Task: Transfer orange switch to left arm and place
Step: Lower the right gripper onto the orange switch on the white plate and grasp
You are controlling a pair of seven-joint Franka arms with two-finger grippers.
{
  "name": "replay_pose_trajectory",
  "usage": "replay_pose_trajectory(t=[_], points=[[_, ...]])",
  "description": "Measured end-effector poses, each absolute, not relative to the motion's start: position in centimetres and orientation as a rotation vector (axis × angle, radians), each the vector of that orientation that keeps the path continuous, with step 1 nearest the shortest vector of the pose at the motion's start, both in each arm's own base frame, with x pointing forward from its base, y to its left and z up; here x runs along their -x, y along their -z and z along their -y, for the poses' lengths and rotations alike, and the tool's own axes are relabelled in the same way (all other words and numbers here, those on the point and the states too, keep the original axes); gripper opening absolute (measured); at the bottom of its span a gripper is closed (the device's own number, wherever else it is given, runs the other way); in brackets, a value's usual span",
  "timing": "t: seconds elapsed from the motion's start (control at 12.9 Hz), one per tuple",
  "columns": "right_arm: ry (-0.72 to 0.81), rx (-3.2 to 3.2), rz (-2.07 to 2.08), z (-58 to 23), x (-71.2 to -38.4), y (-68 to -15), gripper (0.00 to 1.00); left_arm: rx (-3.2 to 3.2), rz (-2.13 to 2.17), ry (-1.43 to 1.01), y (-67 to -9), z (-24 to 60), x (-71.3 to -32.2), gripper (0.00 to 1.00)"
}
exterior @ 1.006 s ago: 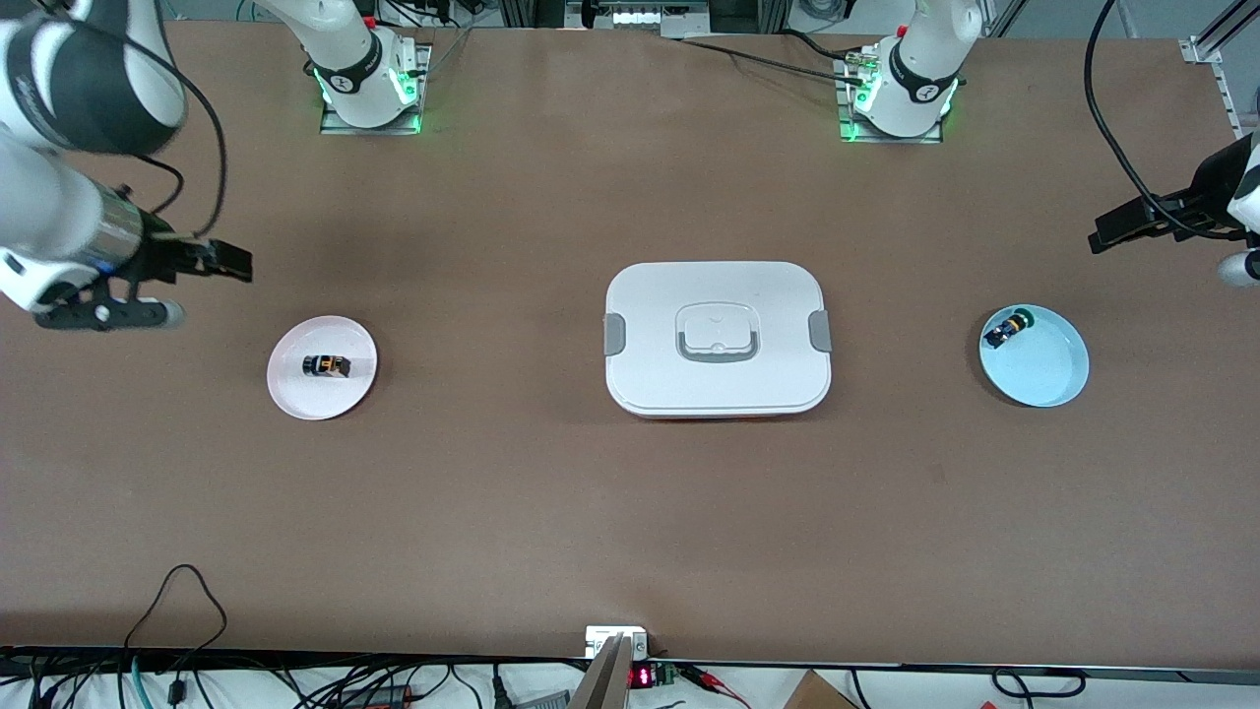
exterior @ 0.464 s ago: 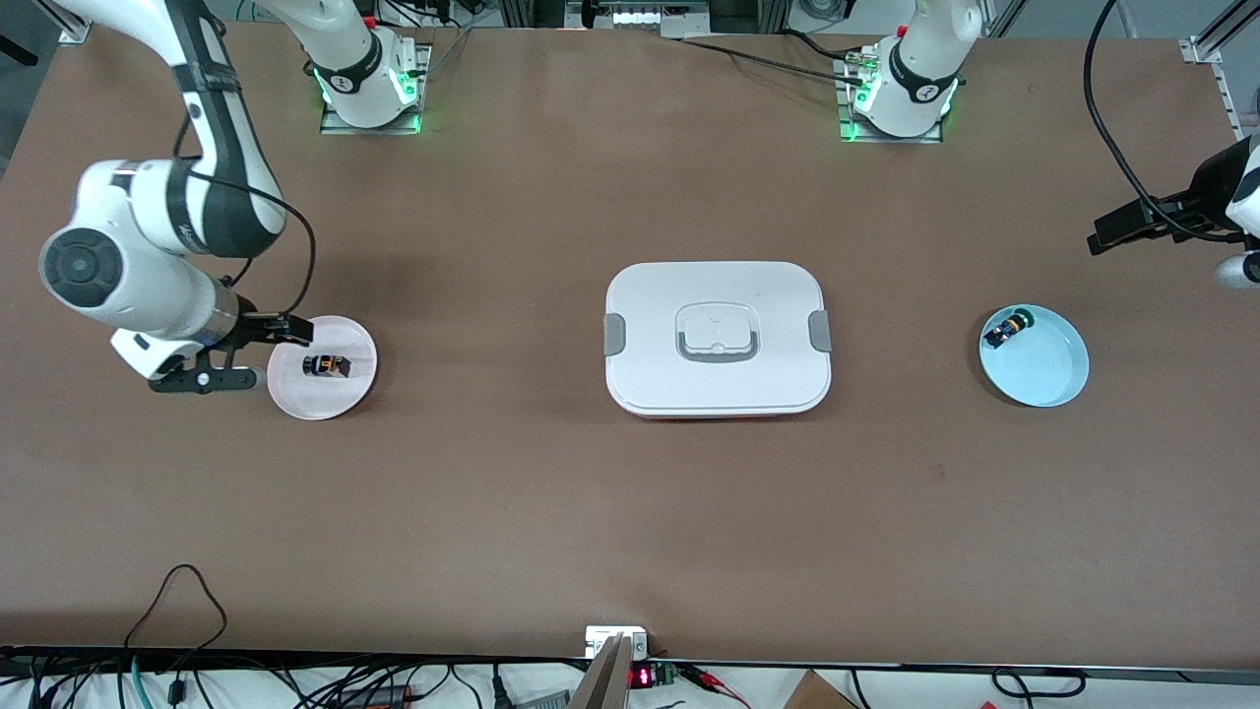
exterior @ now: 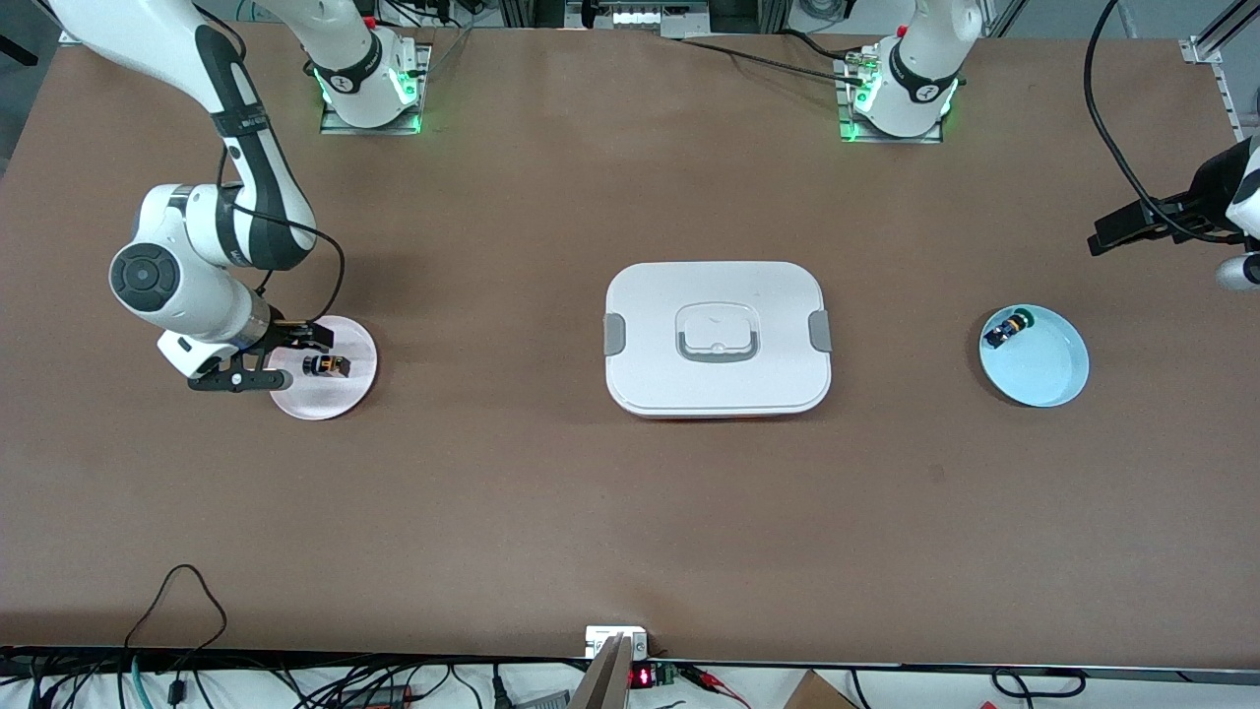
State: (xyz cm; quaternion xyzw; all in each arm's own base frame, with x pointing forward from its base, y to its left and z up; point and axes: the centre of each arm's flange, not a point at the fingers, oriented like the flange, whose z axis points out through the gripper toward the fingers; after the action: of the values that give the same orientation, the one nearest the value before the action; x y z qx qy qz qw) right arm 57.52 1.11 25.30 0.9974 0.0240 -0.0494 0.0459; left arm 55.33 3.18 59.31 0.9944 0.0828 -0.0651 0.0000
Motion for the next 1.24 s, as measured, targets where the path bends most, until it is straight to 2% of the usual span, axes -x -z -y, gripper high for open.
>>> replay_pose_trajectory(t=[0.46, 1.24], points=[[0.166, -3.052, -0.045, -1.1, -57.5, -21.3, 1.00, -3.124, -0.261, 0.209, -59.2, -3.2, -55.4, 1.00], [0.119, -3.074, -0.055, -1.3, -57.8, -18.6, 1.00, -3.124, -0.261, 0.207, -59.2, -3.2, -55.4, 1.00]])
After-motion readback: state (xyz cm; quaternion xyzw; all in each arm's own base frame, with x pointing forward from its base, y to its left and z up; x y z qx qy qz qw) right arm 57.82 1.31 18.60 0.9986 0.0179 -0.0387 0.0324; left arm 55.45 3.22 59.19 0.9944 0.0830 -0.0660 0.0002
